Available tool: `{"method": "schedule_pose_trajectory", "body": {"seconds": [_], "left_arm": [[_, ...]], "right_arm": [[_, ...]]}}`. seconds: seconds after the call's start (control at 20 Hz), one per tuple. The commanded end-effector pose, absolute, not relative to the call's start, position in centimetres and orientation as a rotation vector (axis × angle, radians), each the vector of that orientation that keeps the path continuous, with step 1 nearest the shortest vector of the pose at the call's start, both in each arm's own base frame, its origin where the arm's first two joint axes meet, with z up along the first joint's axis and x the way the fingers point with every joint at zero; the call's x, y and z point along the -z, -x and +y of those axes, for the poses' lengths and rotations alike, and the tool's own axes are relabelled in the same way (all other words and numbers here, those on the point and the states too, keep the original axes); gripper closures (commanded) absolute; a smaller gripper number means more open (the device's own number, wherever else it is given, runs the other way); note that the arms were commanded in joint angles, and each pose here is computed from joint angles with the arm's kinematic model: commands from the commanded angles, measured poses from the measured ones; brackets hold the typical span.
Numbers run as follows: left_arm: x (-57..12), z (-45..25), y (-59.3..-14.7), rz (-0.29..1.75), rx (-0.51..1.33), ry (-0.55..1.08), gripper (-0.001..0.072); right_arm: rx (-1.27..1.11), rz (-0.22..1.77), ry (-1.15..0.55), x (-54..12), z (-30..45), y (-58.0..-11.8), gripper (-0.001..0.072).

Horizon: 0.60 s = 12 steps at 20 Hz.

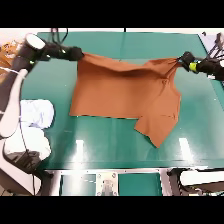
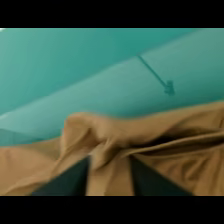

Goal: Fold the shirts.

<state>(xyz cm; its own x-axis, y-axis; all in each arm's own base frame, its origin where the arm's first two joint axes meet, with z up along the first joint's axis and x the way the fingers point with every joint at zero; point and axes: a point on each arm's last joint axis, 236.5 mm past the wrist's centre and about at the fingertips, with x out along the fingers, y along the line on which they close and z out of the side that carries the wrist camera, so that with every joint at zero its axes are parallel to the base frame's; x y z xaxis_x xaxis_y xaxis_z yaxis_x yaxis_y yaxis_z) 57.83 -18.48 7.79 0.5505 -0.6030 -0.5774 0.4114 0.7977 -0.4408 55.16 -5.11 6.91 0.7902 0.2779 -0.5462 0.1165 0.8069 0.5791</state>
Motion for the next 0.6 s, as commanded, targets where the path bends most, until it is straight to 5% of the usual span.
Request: {"method": "schedule_pose_trajectory", "body": {"seconds": [0.0, 0.2, 0.25, 0.3, 0.35, 0.5, 0.55], "left_arm": [[-2.9, -18.0, -57.3, 0.928, 0.582, 0.336, 0.0117], [-2.1, -14.3, -53.5, 1.114, 0.631, 0.362, 0.0123], [-1.7, -13.1, -52.7, 1.156, 0.624, 0.376, 0.0228], [-1.6, -12.1, -52.0, 1.190, 0.627, 0.390, 0.0549], [-1.5, -11.1, -51.2, 1.219, 0.631, 0.398, 0.0679], [-1.4, -9.0, -49.5, 1.295, 0.627, 0.444, 0.0686], [-1.4, -8.6, -48.8, 1.320, 0.636, 0.449, 0.0687]], "right_arm": [[-0.108, 0.800, -0.693, -2.6, -6.0, -53.6, 0.0345], [-0.144, 0.966, -0.836, -1.3, -9.4, -47.4, 0.0697], [-0.135, 0.998, -0.867, -0.5, -10.0, -45.9, 0.0697], [-0.098, 1.034, -0.893, 0.5, -10.7, -44.0, 0.0697], [-0.057, 1.069, -0.897, 1.7, -11.3, -42.0, 0.0697], [0.122, 1.216, -0.955, 5.6, -12.3, -34.3, 0.0658], [0.151, 1.255, -0.994, 7.0, -11.9, -32.3, 0.0466]]}}
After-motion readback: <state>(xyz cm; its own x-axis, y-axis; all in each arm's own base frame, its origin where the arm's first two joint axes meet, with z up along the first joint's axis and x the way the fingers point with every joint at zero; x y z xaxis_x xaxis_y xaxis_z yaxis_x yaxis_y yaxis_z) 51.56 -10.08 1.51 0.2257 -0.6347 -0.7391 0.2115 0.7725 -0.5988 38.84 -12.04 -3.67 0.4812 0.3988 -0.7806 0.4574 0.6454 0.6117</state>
